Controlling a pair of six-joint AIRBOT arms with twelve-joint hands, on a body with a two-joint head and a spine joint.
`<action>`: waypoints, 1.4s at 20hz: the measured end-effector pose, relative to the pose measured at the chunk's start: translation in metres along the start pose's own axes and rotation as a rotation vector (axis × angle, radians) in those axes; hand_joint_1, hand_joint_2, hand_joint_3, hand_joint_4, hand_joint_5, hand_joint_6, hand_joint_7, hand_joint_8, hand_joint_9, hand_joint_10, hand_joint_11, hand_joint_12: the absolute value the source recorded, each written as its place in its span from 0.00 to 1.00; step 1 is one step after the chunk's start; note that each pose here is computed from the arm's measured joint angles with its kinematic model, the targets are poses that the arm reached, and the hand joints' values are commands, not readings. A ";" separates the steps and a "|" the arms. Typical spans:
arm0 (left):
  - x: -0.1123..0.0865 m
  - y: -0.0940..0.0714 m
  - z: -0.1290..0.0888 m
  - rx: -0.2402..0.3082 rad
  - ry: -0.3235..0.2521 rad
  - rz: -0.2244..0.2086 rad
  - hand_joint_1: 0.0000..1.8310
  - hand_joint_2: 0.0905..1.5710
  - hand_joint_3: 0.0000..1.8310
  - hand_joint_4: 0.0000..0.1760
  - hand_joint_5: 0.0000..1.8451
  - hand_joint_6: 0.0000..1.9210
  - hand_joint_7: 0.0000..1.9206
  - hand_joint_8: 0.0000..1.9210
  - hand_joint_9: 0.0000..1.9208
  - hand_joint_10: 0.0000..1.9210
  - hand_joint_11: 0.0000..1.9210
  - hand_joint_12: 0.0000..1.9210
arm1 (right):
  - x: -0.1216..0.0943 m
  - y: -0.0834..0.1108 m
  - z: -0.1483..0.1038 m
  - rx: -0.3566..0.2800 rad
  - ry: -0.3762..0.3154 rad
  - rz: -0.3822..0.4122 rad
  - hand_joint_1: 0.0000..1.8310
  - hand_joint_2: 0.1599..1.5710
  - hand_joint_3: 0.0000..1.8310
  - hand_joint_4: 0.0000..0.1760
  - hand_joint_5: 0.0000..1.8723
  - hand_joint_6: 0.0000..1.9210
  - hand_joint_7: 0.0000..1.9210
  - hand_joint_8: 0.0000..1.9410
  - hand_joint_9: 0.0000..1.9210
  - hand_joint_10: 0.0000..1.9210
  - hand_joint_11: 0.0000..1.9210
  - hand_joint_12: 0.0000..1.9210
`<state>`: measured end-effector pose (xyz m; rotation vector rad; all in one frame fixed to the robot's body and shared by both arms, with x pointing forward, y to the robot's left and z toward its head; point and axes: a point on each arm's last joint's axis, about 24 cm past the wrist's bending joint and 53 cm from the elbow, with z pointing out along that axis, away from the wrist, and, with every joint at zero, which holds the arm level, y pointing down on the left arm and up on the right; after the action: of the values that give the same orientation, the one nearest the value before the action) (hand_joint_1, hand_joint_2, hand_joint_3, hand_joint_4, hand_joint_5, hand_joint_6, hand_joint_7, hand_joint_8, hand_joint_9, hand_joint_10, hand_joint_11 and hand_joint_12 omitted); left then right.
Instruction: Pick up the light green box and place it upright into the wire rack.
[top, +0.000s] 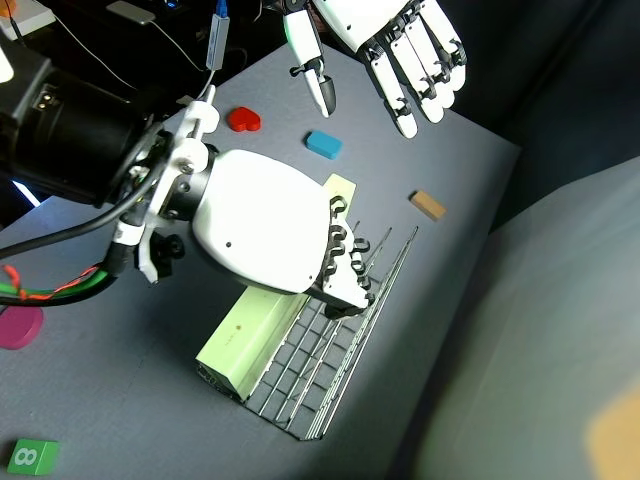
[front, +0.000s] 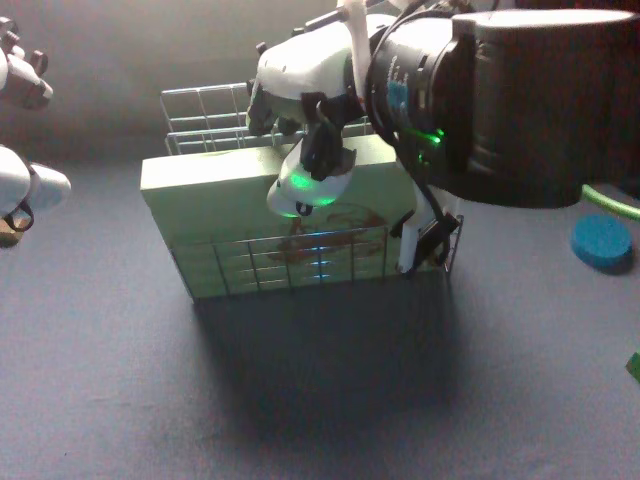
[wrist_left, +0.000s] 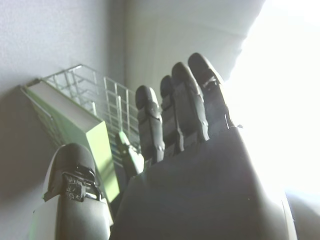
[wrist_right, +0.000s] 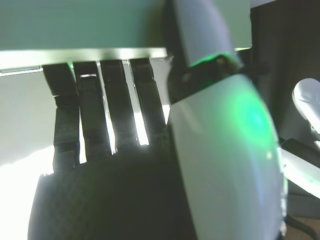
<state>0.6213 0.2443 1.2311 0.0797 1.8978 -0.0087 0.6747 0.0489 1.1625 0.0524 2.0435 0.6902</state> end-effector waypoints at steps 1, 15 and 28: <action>0.001 -0.003 -0.002 0.006 0.001 0.003 0.12 0.78 0.00 0.15 0.21 0.00 0.13 0.00 0.13 0.00 0.00 0.36 | -0.007 0.003 -0.004 -0.008 -0.013 -0.001 0.46 0.61 0.00 0.00 0.23 0.00 0.29 0.00 0.24 0.06 0.06 0.68; 0.011 -0.077 -0.020 0.146 0.029 -0.027 0.12 0.78 0.00 0.15 0.22 0.00 0.13 0.00 0.14 0.00 0.00 0.39 | -0.053 -0.010 -0.093 -0.087 -0.112 -0.087 0.46 0.56 0.00 0.00 0.24 0.00 0.27 0.00 0.24 0.03 0.04 0.68; 0.018 -0.107 -0.027 0.175 0.038 -0.056 0.27 0.80 0.00 0.00 0.31 0.67 0.33 0.85 0.39 0.93 0.41 0.96 | -0.016 -0.014 -0.137 -0.116 -0.077 -0.176 0.41 0.71 0.00 0.00 0.42 0.99 0.44 0.98 0.54 1.00 0.68 1.00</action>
<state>0.5837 0.1395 1.2189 0.1469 1.9333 -0.2128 0.5769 -0.0293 1.2221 -0.1636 1.9048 0.6842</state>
